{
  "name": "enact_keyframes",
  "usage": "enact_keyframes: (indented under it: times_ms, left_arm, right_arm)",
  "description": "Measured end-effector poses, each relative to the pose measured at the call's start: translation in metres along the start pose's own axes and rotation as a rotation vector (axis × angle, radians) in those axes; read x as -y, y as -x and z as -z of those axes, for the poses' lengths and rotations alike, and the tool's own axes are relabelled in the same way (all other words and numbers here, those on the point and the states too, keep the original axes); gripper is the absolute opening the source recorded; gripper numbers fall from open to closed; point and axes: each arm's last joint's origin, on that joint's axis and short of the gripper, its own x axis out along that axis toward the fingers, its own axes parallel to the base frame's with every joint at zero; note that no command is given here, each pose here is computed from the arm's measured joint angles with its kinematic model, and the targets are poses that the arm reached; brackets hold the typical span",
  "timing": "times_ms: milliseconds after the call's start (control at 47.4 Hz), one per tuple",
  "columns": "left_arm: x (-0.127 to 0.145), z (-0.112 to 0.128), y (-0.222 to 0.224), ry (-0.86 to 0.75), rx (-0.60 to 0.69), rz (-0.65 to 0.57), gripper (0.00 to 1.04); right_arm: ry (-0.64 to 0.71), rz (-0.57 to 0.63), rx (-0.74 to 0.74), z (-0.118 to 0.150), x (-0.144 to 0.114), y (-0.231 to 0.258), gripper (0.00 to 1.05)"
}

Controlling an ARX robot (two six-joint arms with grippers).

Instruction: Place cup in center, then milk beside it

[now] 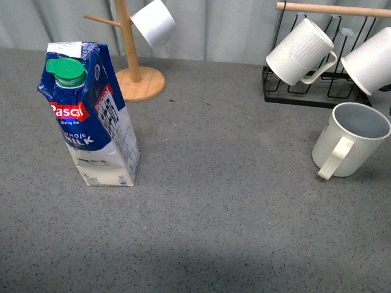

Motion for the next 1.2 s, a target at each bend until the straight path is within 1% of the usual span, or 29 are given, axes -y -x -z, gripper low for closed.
enact_keyframes:
  times_ms: [105,422,485,506,591,633,696,717,865,886,970,1202]
  left_arm:
    - [0.000,0.000,0.000,0.000,0.000,0.000,0.98]
    - [0.000,0.000,0.000,0.000,0.000,0.000,0.98]
    - [0.000,0.000,0.000,0.000,0.000,0.000,0.98]
    - [0.000,0.000,0.000,0.000,0.000,0.000,0.98]
    - [0.000,0.000,0.000,0.000,0.000,0.000,0.98]
    - [0.000,0.000,0.000,0.000,0.000,0.000,0.98]
    - [0.000,0.000,0.000,0.000,0.000,0.000,0.98]
    - [0.000,0.000,0.000,0.000,0.000,0.000,0.98]
    - [0.000,0.000,0.000,0.000,0.000,0.000,0.98]
    - [0.000,0.000,0.000,0.000,0.000,0.000,0.98]
    - [0.000,0.000,0.000,0.000,0.000,0.000,0.98]
    - [0.000,0.000,0.000,0.000,0.000,0.000,0.98]
  right_arm:
    - [-0.023,-0.001,-0.063,-0.002,-0.005,-0.016,0.96]
    - [-0.059,-0.008,-0.104,-0.006,-0.013,-0.038,0.96]
    - [-0.070,0.000,-0.122,-0.005,-0.013,-0.042,0.87]
    - [-0.076,0.001,-0.132,-0.004,-0.013,-0.044,0.82]
    - [-0.091,0.003,-0.147,-0.003,-0.013,-0.047,0.68]
    - [-0.102,-0.001,-0.154,-0.002,-0.014,-0.049,0.57]
    - [-0.110,0.000,-0.155,-0.003,-0.014,-0.050,0.46]
    - [-0.114,0.000,-0.156,-0.003,-0.015,-0.050,0.41]
    - [-0.125,-0.002,-0.153,-0.007,-0.016,-0.050,0.14]
    - [-0.126,-0.001,-0.154,-0.007,-0.016,-0.050,0.09]
    - [-0.131,-0.004,-0.155,-0.009,-0.017,-0.050,0.01]
    - [-0.127,-0.012,-0.177,-0.012,-0.019,-0.043,0.02]
